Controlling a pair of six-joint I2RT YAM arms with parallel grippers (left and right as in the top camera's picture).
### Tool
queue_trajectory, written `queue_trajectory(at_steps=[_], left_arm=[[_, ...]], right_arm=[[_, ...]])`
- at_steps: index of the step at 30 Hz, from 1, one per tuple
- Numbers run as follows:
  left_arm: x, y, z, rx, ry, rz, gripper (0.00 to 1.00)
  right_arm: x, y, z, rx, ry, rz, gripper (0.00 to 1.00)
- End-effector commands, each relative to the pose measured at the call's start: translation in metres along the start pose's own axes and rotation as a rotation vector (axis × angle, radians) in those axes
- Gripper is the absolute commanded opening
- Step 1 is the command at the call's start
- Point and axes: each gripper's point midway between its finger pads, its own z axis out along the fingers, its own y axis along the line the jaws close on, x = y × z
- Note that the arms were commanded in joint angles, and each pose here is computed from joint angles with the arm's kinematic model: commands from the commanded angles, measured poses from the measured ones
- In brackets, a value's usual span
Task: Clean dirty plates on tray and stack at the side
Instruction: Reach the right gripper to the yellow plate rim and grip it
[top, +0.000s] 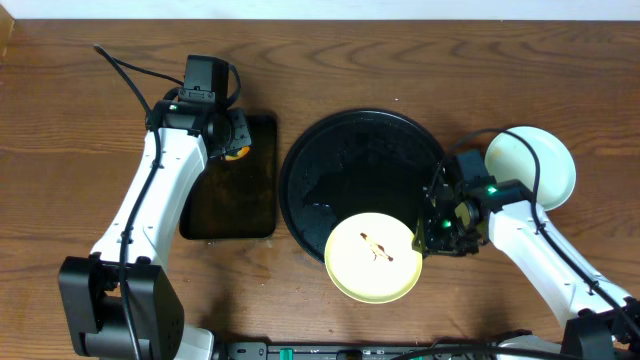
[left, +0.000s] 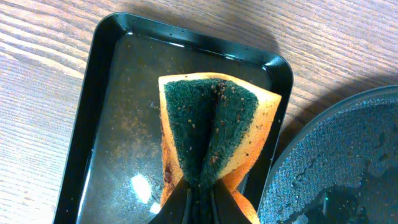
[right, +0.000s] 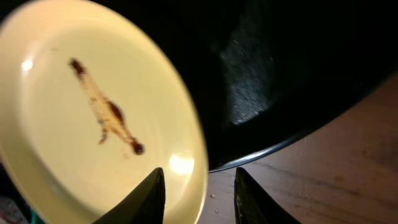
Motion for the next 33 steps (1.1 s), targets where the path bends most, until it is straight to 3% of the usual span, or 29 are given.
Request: queue_trajectory(at_steps=[1,13,23,28,33], left_arm=[[-0.003,0.003,-0.001,-0.010,-0.008,0.012,0.08],[-0.003,0.003,-0.001,-0.010,-0.008,0.012,0.08],[-0.002,0.002,-0.001,-0.007,-0.002,0.012,0.08],[0.004,-0.014,-0.002,0.088,0.033,0.014,0.08],[0.020,-0.050,-0.007,0.227,0.090,0.052,0.08]], right_arm=[[0.009,-0.003,0.011,0.000,0.023,0.033,0.33],[0.003,0.003,0.019,-0.051,-0.013,0.032,0.02],[-0.046,-0.002,0.013,-0.004,-0.225,0.063,0.01],[-0.078,0.004,0.004,-0.013,-0.363,0.031,0.01],[-0.090,0.003,0.006,-0.004,-0.401,0.027,0.01]])
